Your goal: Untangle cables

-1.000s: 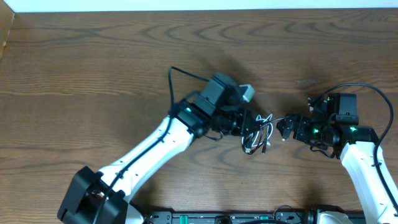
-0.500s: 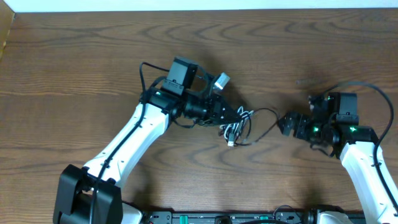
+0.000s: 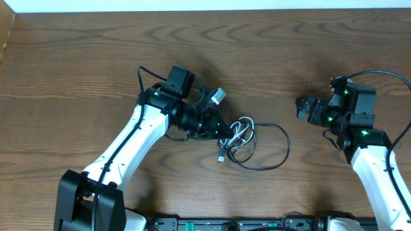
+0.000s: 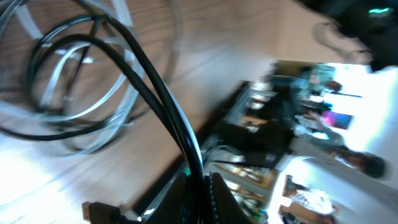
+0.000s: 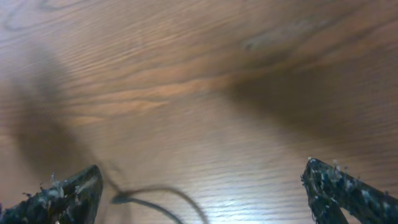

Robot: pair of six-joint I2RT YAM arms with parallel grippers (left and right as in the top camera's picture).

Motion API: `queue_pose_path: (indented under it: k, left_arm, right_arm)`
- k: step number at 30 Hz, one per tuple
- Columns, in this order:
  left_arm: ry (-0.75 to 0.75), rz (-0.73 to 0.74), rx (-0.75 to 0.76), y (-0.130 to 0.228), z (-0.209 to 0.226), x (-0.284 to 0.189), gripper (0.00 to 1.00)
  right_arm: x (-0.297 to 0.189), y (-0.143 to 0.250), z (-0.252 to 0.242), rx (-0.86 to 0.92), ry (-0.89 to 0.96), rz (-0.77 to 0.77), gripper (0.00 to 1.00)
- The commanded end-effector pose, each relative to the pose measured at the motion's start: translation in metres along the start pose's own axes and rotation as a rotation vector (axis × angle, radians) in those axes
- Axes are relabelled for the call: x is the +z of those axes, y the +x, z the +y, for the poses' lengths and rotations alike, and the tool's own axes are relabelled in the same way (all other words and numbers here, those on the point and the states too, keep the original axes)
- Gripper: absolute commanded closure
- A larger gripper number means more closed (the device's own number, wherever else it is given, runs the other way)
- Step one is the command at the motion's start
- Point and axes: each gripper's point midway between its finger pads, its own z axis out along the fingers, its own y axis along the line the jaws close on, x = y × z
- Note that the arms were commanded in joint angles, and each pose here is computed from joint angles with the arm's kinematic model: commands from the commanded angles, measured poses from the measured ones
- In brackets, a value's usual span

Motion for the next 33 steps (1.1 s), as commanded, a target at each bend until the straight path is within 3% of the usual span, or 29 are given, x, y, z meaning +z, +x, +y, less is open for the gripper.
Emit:
queue_pose_path:
  k: [1,9,15,16,19,20,33]
  left_arm:
    - [-0.113,-0.014,0.033,-0.002,0.021,-0.001,0.93]
    - [-0.115,-0.024,0.096,-0.006,0.021,-0.001,0.92]
    - [-0.113,-0.036,0.111,-0.01,0.02,-0.001,0.92]
    - [-0.112,-0.041,0.117,-0.011,0.02,-0.001,0.92]
    - [-0.109,-0.057,0.137,-0.016,0.019,-0.001,0.92]
    - [-0.108,-0.062,0.144,-0.017,0.018,-0.001,0.92]
    - [-0.124,-0.058,0.135,-0.016,0.023,-0.001,0.92]
  right_arm:
    - [-0.005,0.018,0.034,0.085,-0.187,0.106,0.01]
    - [-0.014,0.036,0.058,0.139,-0.332,0.212,0.01]
    - [-0.017,0.071,0.065,0.168,-0.341,0.344,0.1]
    - [-0.017,0.079,0.068,0.163,-0.345,0.368,0.13]
    - [-0.017,0.097,0.078,0.133,-0.367,0.418,0.38]
    - [-0.016,0.103,0.081,0.122,-0.374,0.43,0.4]
    - [0.002,0.141,0.112,0.251,-0.364,0.468,0.38]
